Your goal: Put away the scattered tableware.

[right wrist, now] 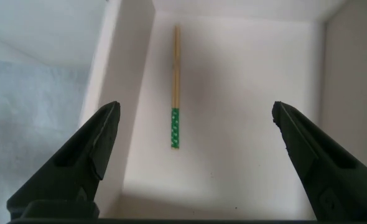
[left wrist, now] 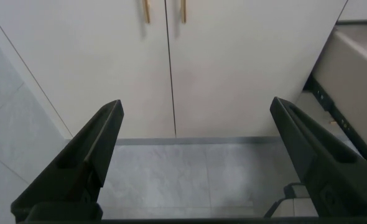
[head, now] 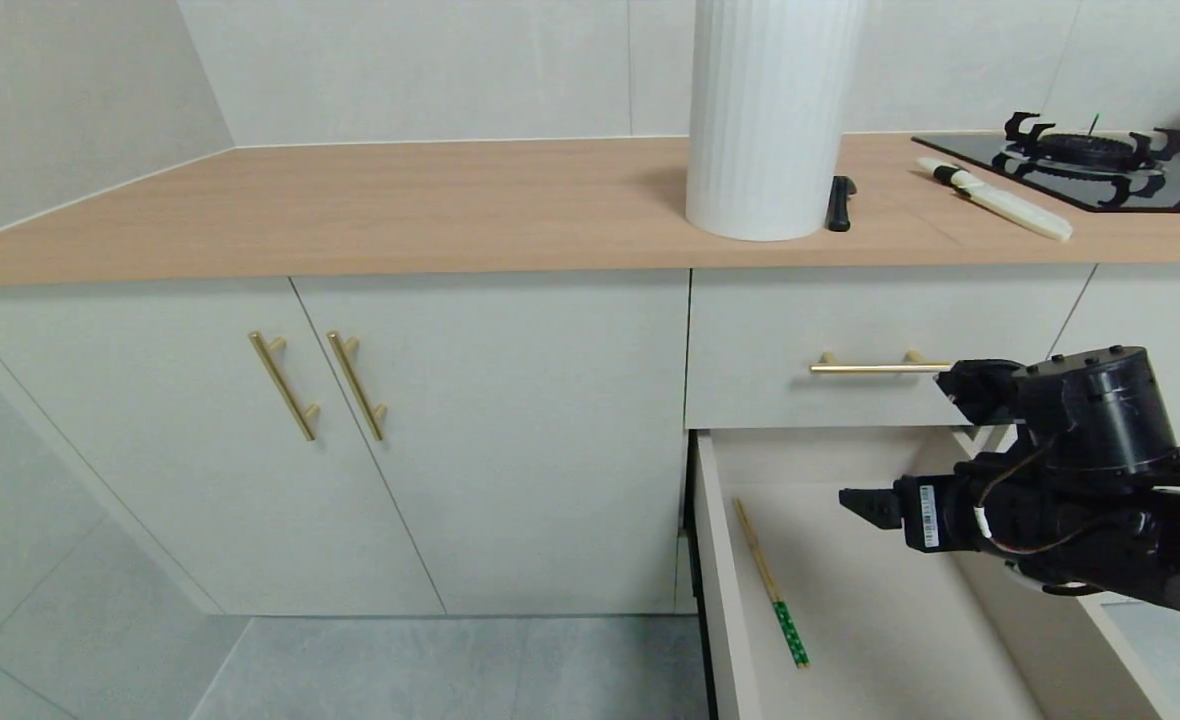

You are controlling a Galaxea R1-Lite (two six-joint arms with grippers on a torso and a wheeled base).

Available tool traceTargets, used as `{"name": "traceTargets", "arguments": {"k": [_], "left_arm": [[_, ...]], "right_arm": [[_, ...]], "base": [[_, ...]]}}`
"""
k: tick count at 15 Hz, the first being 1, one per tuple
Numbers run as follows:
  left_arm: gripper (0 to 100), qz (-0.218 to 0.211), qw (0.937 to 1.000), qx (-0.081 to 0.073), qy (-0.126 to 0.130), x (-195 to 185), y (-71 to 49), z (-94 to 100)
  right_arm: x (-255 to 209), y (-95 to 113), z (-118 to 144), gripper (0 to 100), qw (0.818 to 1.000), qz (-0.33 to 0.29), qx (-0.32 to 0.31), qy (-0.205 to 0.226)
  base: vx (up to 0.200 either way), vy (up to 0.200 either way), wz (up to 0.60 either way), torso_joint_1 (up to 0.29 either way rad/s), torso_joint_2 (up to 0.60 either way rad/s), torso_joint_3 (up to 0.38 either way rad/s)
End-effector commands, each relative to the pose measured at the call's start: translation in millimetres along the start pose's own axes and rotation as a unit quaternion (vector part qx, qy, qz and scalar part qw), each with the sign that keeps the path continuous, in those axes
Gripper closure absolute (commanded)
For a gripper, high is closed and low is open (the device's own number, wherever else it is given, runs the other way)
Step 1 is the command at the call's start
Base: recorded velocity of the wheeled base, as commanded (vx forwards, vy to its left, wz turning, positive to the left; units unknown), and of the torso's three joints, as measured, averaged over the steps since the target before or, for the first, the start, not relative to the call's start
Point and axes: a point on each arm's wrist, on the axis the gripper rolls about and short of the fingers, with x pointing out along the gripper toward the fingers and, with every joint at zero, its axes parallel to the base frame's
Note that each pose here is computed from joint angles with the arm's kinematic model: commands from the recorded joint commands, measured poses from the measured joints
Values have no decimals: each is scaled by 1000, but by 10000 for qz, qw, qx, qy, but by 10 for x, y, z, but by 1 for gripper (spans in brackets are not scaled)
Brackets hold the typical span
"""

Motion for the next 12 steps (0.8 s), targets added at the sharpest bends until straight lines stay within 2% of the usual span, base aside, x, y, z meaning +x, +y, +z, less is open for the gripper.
{"name": "traceTargets", "arguments": {"k": [1, 3, 8, 10, 12], "left_arm": [[0, -5, 10000, 0, 10, 1, 0, 0], [0, -5, 10000, 0, 10, 1, 0, 0], [0, 3, 10000, 0, 10, 1, 0, 0], [0, -5, 10000, 0, 10, 1, 0, 0], [0, -5, 10000, 0, 17, 2, 0, -4]], "right_arm": [[7, -1, -9, 0, 10000, -7, -4, 26], [7, -1, -9, 0, 10000, -7, -4, 26], [11, 3, -13, 0, 10000, 5, -10, 36], [19, 3, -21, 0, 10000, -1, -15, 57], [44, 5, -34, 0, 9999, -12, -26, 101]], "base": [[0, 0, 0, 139, -71, -173], [0, 0, 0, 215, -127, -254], [0, 0, 0, 212, -616, -226], [0, 0, 0, 66, -488, -239], [0, 0, 0, 207, -493, -234]]}}
